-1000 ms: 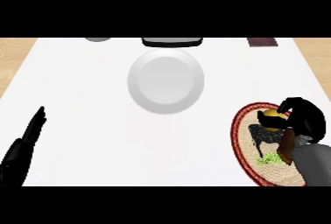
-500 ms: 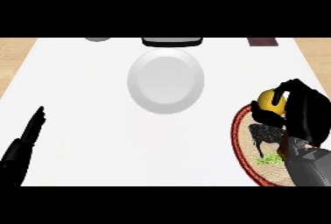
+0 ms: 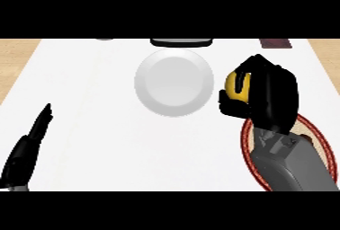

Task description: Pick the lemon from the placemat and place it in the plate

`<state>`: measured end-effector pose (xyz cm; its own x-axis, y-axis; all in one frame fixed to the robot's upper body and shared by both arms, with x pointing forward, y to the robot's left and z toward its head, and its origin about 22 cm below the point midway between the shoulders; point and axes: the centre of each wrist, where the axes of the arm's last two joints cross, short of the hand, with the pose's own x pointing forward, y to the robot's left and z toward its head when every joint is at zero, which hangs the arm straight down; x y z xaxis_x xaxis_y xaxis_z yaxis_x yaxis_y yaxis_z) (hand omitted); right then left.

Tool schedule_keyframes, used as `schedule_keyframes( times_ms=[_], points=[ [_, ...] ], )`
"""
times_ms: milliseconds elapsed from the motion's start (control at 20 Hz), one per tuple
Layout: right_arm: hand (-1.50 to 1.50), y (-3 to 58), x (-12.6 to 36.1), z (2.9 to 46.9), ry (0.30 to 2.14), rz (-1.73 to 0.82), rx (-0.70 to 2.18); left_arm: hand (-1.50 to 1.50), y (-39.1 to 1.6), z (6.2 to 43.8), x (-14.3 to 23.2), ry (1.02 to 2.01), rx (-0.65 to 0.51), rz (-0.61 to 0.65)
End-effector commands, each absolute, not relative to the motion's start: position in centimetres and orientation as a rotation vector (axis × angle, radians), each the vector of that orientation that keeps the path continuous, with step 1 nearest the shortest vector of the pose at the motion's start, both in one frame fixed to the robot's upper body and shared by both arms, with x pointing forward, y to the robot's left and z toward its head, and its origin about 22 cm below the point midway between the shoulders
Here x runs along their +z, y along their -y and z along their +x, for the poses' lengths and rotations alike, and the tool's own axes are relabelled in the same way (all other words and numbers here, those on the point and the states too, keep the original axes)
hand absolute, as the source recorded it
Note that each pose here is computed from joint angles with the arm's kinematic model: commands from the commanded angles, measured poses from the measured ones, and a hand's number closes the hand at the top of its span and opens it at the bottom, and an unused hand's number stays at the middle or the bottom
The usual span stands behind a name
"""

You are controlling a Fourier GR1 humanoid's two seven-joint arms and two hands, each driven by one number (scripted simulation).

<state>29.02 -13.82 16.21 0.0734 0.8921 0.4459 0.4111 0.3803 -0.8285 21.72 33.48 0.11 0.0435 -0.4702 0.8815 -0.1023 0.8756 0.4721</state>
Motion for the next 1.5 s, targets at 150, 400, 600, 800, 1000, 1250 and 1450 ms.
schedule_keyframes(
  times_ms=[150,400,600,800,1000,1250,1450],
  points=[
    [1.5,9.1,18.2,35.0,1.573,-1.107,0.509,0.0,-32.4,22.7,-0.2,1.511,-0.312,0.453],
    [1.5,7.0,16.5,38.6,1.475,-1.035,0.524,0.0,-32.7,22.1,-1.2,1.519,-0.313,0.441],
    [1.5,5.2,14.1,40.1,1.387,-1.023,0.586,0.0,-33.4,22.6,-0.8,1.533,-0.322,0.45],
    [1.5,6.6,11.2,42.2,1.359,-0.986,0.591,0.0,-32.3,22.6,-0.1,1.541,-0.331,0.429],
    [1.5,5.7,10.3,42.6,1.331,-0.933,0.584,0.0,-31.6,22.8,-0.1,1.554,-0.335,0.444],
    [-1.5,7.0,8.5,43.0,1.258,-0.896,0.334,0.0,-32.4,23.8,0.6,1.573,-0.358,0.415],
    [-1.5,6.8,8.6,43.7,1.236,-0.895,0.332,0.0,-32.1,23.7,-0.3,1.565,-0.362,0.416]
  ],
)
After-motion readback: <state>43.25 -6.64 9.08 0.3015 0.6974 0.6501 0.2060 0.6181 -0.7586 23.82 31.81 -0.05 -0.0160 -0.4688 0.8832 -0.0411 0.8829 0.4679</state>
